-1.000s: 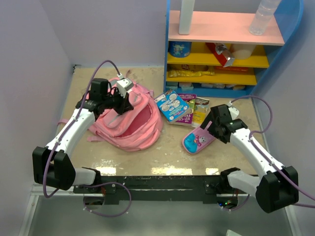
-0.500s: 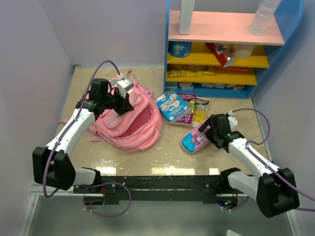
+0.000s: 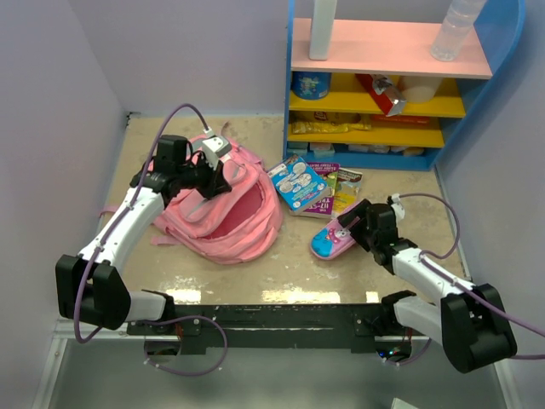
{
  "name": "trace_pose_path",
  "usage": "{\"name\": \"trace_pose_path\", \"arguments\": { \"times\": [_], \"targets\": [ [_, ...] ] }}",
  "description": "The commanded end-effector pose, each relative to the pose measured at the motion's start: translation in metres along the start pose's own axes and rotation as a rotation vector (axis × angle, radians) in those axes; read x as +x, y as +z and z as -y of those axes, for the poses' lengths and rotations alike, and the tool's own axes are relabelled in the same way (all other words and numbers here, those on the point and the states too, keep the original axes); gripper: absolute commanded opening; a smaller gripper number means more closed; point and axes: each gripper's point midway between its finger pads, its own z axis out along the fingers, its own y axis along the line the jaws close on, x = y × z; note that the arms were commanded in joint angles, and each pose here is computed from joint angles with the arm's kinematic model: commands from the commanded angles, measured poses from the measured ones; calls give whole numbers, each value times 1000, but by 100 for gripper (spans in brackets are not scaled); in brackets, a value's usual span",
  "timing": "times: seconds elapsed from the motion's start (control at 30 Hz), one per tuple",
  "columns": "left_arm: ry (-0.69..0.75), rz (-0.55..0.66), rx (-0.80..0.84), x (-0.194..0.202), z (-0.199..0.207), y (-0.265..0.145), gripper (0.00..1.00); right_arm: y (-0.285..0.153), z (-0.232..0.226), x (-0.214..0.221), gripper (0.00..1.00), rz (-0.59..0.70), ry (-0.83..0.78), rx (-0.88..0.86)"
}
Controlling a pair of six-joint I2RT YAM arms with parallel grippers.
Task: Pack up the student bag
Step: Pick up the stationery from the center of the board, then place the stationery in the student bag.
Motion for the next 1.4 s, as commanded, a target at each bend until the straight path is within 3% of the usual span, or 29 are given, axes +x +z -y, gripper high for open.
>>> {"name": "trace_pose_path", "arguments": {
  "times": [0.0,0.03,0.1,0.13,0.17,0.23,0.43,0.63,0.97,1.37],
  "targets": [
    [119,152,68,-57,18,-12,0,-5,-25,-16,69,41,-8,-87],
    [121,151,65,-58,18,-12,0,-9,-26,-18,52,45,-12,-88],
    [126,153,60,-60,17,-12,0,-21,-35,-30,38,89,-11,-120],
    [126,151,56,-59,17,-12,0,-25,-33,-30,20,89,-18,-113],
    [127,150,56,-59,17,-12,0,-30,-35,-33,9,96,-22,-121],
    [135,143,52,-61,15,-12,0,-47,-45,-43,0,114,-52,-149],
    [143,149,38,-65,11,-12,0,-113,-112,-61,0,127,-30,-457],
    [140,162,34,-71,15,-14,0,-139,-190,-71,0,127,8,-611],
    [128,220,29,-92,22,-28,0,-100,-316,3,0,19,23,-652],
    [168,287,35,-110,36,-48,0,-34,-351,89,0,-77,53,-535]
  ]
}}
